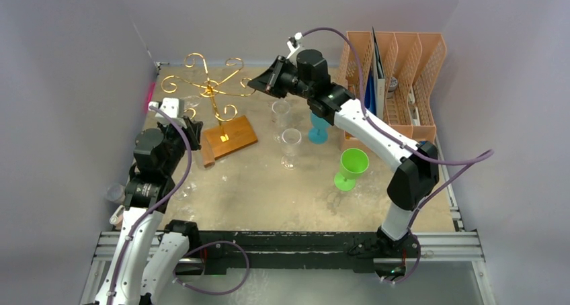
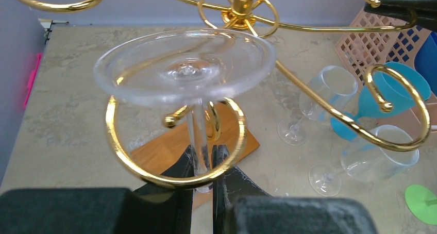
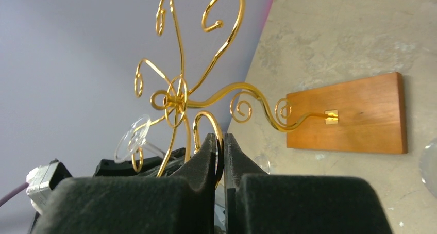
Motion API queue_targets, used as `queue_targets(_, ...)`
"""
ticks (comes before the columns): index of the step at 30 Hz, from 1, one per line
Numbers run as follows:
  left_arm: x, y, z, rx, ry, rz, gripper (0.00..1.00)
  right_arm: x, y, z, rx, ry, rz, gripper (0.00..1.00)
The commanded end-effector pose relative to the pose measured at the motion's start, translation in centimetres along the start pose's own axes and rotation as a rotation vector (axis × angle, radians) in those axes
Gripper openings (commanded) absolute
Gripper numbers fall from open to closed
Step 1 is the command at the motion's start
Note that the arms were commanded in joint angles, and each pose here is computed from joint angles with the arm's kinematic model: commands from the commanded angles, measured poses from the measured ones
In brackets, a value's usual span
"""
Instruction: Place the wine glass upside down on the wine glass rack
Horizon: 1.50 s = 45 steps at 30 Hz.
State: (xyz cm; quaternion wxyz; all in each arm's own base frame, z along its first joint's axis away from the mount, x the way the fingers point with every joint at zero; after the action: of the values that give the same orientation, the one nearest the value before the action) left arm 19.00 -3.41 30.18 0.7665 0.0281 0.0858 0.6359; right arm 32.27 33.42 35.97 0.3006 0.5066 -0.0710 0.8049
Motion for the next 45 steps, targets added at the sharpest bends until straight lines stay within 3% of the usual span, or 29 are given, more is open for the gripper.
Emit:
queue_targets(1,0.2,0.2,2.2,-0.090,0.026,0.046,0.00,2.1,2.7,3.5,-0.217,0.120,-0.005,0.00)
queue_targets(5,0.1,0.0,1.9,-0.097,0.032,0.032,0.00,2.3,3.4,3.6,-0.238,0.137,-0.004,0.00)
queue_targets(11,-0.9,-0.6,2.1,-0.117,-0.011,-0.108,0.00,2.2,2.4,3.0,-0.156,0.107,0.017,0.00)
queue_targets(16,-0.6,-0.9,1.6,-0.112,-0.011,-0.079,0.00,1.7,1.4,2.7,-0.111,0.081,0.010,0.00)
queue_targets(23,-0.2,0.0,1.6,-0.162,-0.017,-0.028,0.00,1.4,0.6,2.5,-0.066,0.034,-0.007,0.20)
queue_targets(29,0.0,0.6,1.0,-0.181,-0.033,-0.014,0.00,1.7,0.2,2.6,-0.050,0.019,0.010,0.27)
queue_targets(38,-0.4,0.4,0.7,-0.217,-0.081,-0.083,0.00,2.8,0.6,3.0,-0.054,0.032,0.059,0.56)
queue_targets(45,-0.6,-0.2,0.8,-0.215,-0.118,-0.124,0.00,3.5,1.4,3.6,-0.083,0.064,0.073,0.69)
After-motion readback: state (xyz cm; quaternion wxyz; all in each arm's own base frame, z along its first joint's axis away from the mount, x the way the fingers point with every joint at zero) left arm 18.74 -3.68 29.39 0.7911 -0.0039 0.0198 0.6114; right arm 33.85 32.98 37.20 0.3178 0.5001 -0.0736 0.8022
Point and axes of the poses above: each gripper's point midway between its finger pads, its own y axis back along the fingers, its own x axis along the line the jaws close on, z = x × y, the point moved 9 cm from there along y, back along the fingers, and after that the axes turned 2 degrees about -y, right-handed, at the moved point
